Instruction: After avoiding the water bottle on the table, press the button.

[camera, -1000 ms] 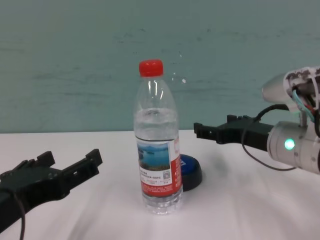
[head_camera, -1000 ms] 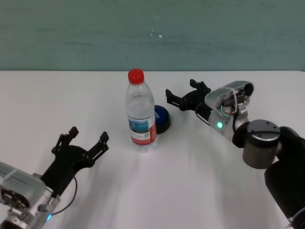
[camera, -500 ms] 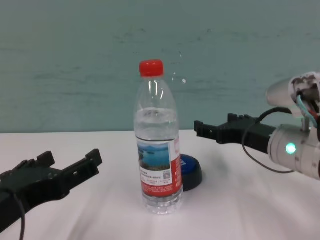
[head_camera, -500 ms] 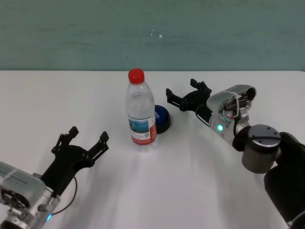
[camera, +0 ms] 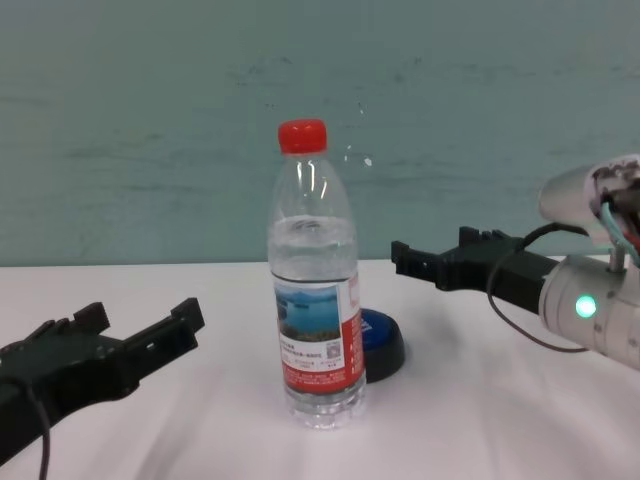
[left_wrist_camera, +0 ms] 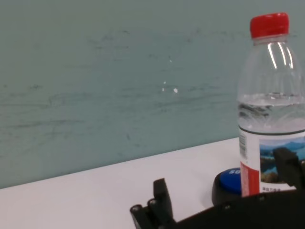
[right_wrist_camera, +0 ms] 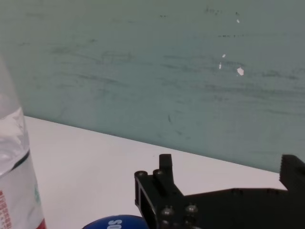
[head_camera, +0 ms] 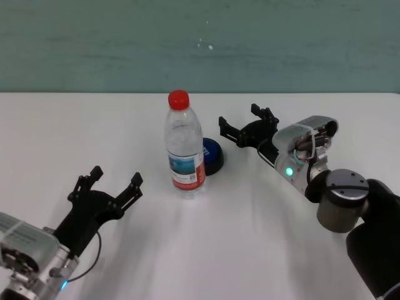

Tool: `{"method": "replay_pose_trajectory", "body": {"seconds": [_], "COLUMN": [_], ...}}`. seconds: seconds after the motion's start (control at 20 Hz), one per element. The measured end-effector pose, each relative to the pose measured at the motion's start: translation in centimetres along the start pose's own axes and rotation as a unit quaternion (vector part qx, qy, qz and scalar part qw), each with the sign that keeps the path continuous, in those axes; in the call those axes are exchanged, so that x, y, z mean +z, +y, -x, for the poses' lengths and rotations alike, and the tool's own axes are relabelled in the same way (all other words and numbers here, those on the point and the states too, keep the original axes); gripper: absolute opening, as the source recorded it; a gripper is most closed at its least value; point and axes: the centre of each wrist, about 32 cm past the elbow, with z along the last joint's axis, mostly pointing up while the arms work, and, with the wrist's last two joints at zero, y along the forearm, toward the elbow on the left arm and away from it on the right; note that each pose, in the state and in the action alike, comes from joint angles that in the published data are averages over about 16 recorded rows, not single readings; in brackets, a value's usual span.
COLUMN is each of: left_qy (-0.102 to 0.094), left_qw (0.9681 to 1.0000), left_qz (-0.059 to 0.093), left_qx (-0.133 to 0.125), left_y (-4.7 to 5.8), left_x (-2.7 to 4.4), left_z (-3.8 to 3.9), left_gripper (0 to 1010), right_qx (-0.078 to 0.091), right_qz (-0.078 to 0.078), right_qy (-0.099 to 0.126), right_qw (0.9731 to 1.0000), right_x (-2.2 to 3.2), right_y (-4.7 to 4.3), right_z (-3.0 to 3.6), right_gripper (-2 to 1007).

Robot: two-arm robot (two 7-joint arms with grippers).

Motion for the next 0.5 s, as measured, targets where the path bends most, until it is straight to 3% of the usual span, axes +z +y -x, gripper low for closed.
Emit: {"method": "replay_pose_trajectory", "body": {"seconds": [0.5], "left_qy": [0.000], "left_qw": [1.0000], "left_qz": [0.000], "left_qx": [0.000], "left_y": [0.00], "left_x": [0.00], "left_z": [0.00], "left_gripper": [1010], "right_qx": [-0.006], "right_qz": [-0.001], "right_qy": [0.001], "right_qw": [1.0000], "right_x": [-0.28], "right_y": [-0.91], "right_z": [0.34], "right_gripper": [1004]}}
